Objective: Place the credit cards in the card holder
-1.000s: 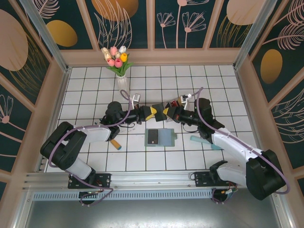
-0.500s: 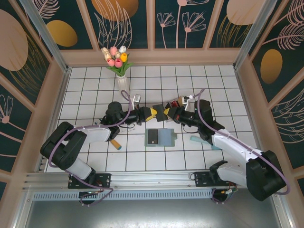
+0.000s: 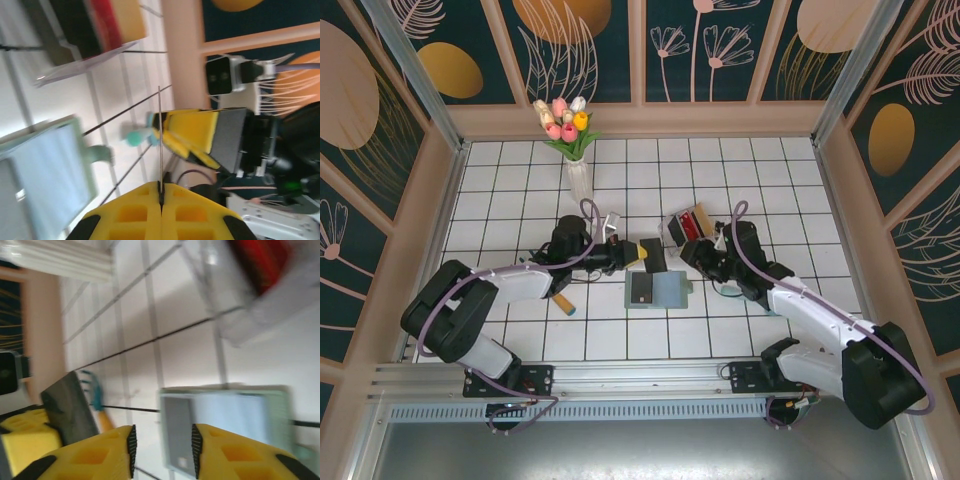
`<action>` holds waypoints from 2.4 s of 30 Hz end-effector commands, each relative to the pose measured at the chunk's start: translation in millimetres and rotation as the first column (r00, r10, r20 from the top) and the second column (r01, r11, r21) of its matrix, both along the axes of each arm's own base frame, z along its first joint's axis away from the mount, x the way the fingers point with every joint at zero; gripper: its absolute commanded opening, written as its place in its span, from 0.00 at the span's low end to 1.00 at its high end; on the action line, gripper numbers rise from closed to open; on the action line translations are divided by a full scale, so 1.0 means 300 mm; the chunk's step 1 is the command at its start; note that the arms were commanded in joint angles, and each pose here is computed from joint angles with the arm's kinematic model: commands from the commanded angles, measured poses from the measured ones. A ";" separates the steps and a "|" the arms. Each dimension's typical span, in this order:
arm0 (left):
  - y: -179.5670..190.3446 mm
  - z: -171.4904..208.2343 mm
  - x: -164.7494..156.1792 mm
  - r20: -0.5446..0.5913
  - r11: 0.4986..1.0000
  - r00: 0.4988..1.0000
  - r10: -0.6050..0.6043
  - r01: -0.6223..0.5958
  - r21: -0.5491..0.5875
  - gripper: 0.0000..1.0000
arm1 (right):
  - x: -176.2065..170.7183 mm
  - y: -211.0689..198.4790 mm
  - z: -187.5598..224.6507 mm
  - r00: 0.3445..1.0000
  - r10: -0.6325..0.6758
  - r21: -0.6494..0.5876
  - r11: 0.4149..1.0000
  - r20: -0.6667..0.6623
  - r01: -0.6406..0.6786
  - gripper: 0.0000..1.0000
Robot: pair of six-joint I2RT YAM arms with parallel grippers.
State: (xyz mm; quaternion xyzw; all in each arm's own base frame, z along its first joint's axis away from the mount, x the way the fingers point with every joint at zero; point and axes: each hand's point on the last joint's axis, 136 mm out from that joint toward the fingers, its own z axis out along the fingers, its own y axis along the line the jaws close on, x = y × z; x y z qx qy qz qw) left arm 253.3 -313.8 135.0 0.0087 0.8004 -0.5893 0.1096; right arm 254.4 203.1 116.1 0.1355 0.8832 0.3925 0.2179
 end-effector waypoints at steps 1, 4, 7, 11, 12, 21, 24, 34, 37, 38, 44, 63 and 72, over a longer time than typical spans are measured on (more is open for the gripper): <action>0.040 -0.140 -0.058 0.000 0.985 0.998 -0.064 0.063 0.161 0.00 | -0.052 -0.082 -0.103 0.999 -0.006 -0.170 0.985 -0.046 -0.002 0.45; 0.043 -0.185 -0.078 -0.017 0.982 0.996 -0.087 0.088 0.165 0.00 | -0.076 -0.078 -0.134 0.997 0.023 -0.190 0.981 -0.071 -0.036 0.56; 0.038 -0.215 -0.082 -0.029 0.975 0.993 -0.114 0.118 0.187 0.00 | -0.085 -0.102 -0.166 0.995 0.006 -0.286 0.958 -0.098 -0.034 0.72; 0.030 -0.223 -0.068 -0.034 0.972 0.992 -0.118 0.123 0.202 0.00 | -0.106 -0.078 -0.206 0.991 0.038 -0.352 0.932 -0.132 -0.083 0.74; 0.031 -0.235 -0.065 -0.041 0.968 0.992 -0.116 0.122 0.219 0.00 | -0.107 -0.077 -0.216 0.990 0.035 -0.363 0.928 -0.140 -0.084 0.74; 0.037 -0.301 -0.064 -0.098 0.963 0.992 -0.078 0.100 0.249 0.00 | -0.108 -0.042 -0.277 0.983 0.057 -0.401 0.908 -0.173 -0.123 0.75; 0.010 -0.299 -0.067 -0.110 0.971 0.990 -0.089 0.111 0.212 0.00 | -0.107 -0.039 -0.296 0.981 0.064 -0.409 0.902 -0.183 -0.135 0.75; -0.009 -0.348 -0.068 -0.163 0.969 0.984 -0.075 0.111 0.220 0.00 | -0.102 -0.046 -0.344 0.976 0.061 -0.445 0.883 -0.208 -0.150 0.42; -0.021 -0.331 -0.072 -0.162 0.976 0.983 -0.081 0.111 0.185 0.00 | -0.100 -0.049 -0.349 0.977 0.059 -0.452 0.879 -0.206 -0.149 0.33; -0.025 -0.322 -0.074 -0.159 0.978 0.983 -0.087 0.115 0.174 0.00 | -0.099 -0.050 -0.349 0.977 0.058 -0.454 0.879 -0.205 -0.147 0.31; -0.008 -0.299 -0.081 -0.137 0.976 0.987 -0.079 0.104 0.191 0.00 | -0.096 -0.065 -0.353 0.979 0.041 -0.473 0.871 -0.199 -0.133 0.19; -0.038 -0.277 -0.062 -0.143 0.977 0.987 -0.070 0.097 0.189 0.00 | -0.101 -0.086 -0.368 0.978 0.020 -0.496 0.860 -0.206 -0.122 0.18; -0.046 -0.361 -0.083 -0.198 0.967 0.979 -0.052 0.098 0.233 0.00 | -0.107 -0.082 -0.375 0.976 0.027 -0.491 0.861 -0.214 -0.132 0.18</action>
